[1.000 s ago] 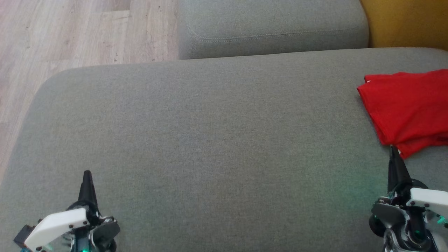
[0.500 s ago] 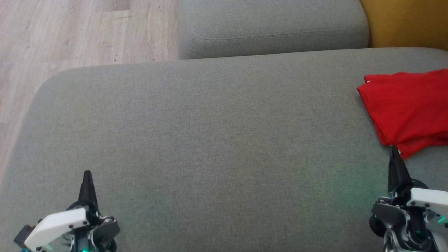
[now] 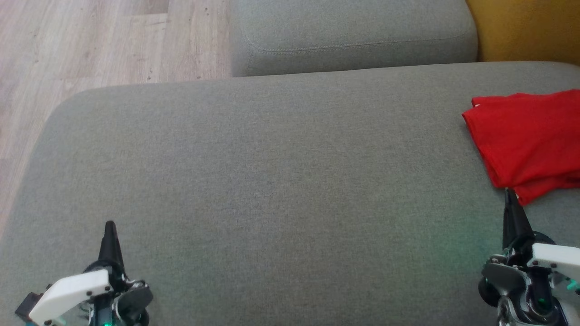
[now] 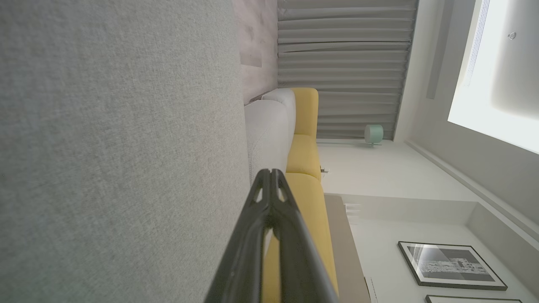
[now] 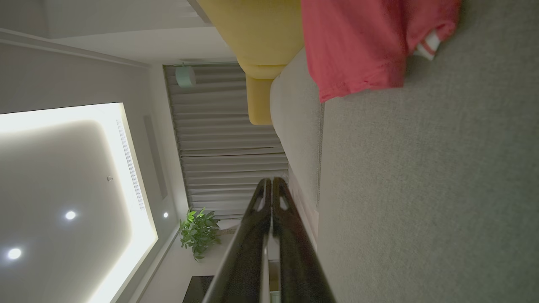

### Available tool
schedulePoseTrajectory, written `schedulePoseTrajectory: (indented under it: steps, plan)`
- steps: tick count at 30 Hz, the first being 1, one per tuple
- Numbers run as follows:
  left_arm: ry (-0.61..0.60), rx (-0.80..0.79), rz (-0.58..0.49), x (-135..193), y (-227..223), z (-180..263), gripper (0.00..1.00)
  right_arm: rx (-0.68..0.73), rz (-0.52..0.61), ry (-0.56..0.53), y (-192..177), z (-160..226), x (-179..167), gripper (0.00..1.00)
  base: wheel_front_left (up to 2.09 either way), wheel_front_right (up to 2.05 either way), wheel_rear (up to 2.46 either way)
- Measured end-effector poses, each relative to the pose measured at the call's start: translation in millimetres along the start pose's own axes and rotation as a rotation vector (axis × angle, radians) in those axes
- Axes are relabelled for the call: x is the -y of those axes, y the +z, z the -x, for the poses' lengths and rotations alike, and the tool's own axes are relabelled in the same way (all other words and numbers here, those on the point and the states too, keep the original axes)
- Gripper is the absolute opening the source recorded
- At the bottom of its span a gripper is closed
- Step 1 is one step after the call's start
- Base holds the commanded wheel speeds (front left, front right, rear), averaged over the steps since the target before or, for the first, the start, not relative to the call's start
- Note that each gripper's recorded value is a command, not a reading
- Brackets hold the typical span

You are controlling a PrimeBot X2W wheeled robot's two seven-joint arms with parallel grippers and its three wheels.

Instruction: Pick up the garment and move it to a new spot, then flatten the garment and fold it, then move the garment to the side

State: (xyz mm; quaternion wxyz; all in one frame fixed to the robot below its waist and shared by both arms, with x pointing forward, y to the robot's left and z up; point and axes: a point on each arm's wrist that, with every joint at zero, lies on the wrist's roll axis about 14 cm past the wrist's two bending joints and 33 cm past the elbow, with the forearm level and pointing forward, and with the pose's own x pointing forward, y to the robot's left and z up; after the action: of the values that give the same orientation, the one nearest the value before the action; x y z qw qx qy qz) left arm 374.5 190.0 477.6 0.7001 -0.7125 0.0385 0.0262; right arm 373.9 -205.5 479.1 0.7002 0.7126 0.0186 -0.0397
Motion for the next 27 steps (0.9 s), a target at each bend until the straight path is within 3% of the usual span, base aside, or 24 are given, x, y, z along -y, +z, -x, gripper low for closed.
schedulePoseTrajectory:
  steps: [27]
  plan:
    - [0.0, -0.004, 0.0, -0.1, -0.6, 0.1, 0.0, -0.002, -0.001, 0.0, 0.3, 0.1, 0.0, 0.0, 0.0, 0.0, 0.0]
